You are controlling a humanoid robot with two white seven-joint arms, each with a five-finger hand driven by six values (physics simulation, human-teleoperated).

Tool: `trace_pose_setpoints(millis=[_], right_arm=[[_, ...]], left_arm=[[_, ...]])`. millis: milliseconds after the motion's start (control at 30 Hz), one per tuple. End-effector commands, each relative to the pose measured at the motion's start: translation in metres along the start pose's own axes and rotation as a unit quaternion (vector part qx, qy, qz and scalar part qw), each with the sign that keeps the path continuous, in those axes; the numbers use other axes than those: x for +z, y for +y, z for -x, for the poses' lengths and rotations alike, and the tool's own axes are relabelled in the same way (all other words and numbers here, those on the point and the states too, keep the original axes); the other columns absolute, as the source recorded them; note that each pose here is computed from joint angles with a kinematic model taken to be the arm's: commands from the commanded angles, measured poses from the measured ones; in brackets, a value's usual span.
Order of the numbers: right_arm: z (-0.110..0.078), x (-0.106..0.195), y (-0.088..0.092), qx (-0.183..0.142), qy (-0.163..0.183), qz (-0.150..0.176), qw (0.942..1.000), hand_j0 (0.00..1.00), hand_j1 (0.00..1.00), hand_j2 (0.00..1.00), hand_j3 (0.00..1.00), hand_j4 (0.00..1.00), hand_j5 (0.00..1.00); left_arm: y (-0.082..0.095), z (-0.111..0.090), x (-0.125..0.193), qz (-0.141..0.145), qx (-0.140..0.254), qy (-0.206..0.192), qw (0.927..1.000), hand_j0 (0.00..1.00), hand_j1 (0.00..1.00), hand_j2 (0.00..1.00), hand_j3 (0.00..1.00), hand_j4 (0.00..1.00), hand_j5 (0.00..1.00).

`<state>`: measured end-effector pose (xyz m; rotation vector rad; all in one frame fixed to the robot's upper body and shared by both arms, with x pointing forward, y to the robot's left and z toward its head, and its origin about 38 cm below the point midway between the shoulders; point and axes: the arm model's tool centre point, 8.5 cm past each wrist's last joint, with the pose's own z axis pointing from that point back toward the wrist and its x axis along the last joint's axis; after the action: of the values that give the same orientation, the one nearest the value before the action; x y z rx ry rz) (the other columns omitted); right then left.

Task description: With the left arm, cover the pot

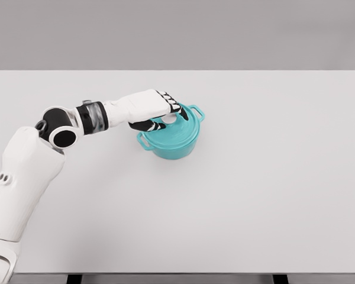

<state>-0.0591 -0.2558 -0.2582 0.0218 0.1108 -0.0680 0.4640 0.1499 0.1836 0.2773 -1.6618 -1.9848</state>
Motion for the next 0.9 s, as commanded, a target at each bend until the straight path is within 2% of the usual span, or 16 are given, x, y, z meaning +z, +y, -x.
trace_pose_setpoints(millis=[0, 200, 367, 867], right_arm=[[0.0001, 0.0, 0.0001, 0.0, 0.0, 0.0, 1.0, 1.0, 1.0, 1.0, 1.0, 1.0, 1.0], [0.0001, 0.0, 0.0001, 0.0, 0.0, 0.0, 1.0, 1.0, 1.0, 1.0, 1.0, 1.0, 1.0], [0.0001, 0.0, 0.0001, 0.0, 0.0, 0.0, 1.0, 1.0, 1.0, 1.0, 1.0, 1.0, 1.0], [0.0001, 0.0, 0.0001, 0.0, 0.0, 0.0, 1.0, 1.0, 1.0, 1.0, 1.0, 1.0, 1.0]], left_arm=[[0.0014, -0.0002, 0.0004, -0.003, 0.002, -0.001, 1.0, 0.72, 0.72, 0.72, 0.72, 0.72, 0.72], [0.0042, -0.0015, 0.0009, -0.007, -0.001, -0.002, 1.0, 0.72, 0.72, 0.72, 0.72, 0.72, 0.72], [0.0049, -0.0008, 0.0012, -0.007, -0.001, -0.001, 1.0, 0.67, 0.67, 0.67, 0.67, 0.67, 0.67], [0.0069, -0.0015, 0.0027, -0.009, -0.005, -0.001, 0.9999, 0.68, 0.68, 0.68, 0.68, 0.68, 0.68]])
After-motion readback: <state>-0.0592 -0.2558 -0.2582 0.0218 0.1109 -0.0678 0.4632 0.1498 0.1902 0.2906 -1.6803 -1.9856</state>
